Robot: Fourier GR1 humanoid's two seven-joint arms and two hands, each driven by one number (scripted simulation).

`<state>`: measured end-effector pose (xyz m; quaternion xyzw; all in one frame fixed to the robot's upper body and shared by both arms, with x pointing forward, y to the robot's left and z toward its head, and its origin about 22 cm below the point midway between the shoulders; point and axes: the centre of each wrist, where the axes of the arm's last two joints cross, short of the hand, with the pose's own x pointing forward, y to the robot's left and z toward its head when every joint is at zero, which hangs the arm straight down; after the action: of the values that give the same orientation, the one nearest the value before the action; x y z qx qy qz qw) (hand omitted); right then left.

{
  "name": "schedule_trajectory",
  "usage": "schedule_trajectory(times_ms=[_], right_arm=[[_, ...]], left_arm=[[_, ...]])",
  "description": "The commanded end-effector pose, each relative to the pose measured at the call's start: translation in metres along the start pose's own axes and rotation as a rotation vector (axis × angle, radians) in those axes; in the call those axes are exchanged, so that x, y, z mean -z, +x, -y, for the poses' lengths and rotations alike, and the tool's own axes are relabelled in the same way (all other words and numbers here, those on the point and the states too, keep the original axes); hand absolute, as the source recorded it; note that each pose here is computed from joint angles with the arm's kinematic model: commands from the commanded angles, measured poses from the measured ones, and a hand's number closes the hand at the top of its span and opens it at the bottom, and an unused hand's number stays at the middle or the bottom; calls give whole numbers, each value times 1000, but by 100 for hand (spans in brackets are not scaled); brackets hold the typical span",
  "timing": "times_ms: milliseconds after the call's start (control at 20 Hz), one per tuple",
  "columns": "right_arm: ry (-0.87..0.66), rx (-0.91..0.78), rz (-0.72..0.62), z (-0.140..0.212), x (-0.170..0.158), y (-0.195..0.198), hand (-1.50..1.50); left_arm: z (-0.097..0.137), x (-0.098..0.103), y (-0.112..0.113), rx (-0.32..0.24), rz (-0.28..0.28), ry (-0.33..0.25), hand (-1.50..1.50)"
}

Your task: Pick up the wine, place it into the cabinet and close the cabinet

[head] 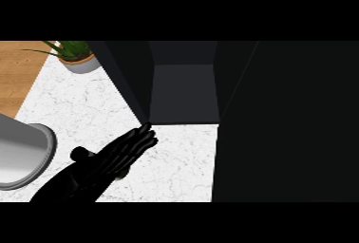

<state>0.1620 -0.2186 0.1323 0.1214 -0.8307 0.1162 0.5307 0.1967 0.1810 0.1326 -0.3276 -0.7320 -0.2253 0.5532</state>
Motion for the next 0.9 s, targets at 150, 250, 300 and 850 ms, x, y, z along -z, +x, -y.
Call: schedule_trajectory(times_ms=[150,250,300,850], right_arm=[[61,30,-19,-11,-25,62,-150],[44,35,-19,-18,-23,56,-150],[49,30,-17,-17,-28,60,-150],[33,41,-9,-22,-37,79,-150]], left_arm=[[47,-13,44,-90,-30,-58,-150],[43,-27,65,-77,-55,-53,-150],[43,-33,71,-80,-68,-58,-150],[60,-39,89,-72,-84,-43,-150]])
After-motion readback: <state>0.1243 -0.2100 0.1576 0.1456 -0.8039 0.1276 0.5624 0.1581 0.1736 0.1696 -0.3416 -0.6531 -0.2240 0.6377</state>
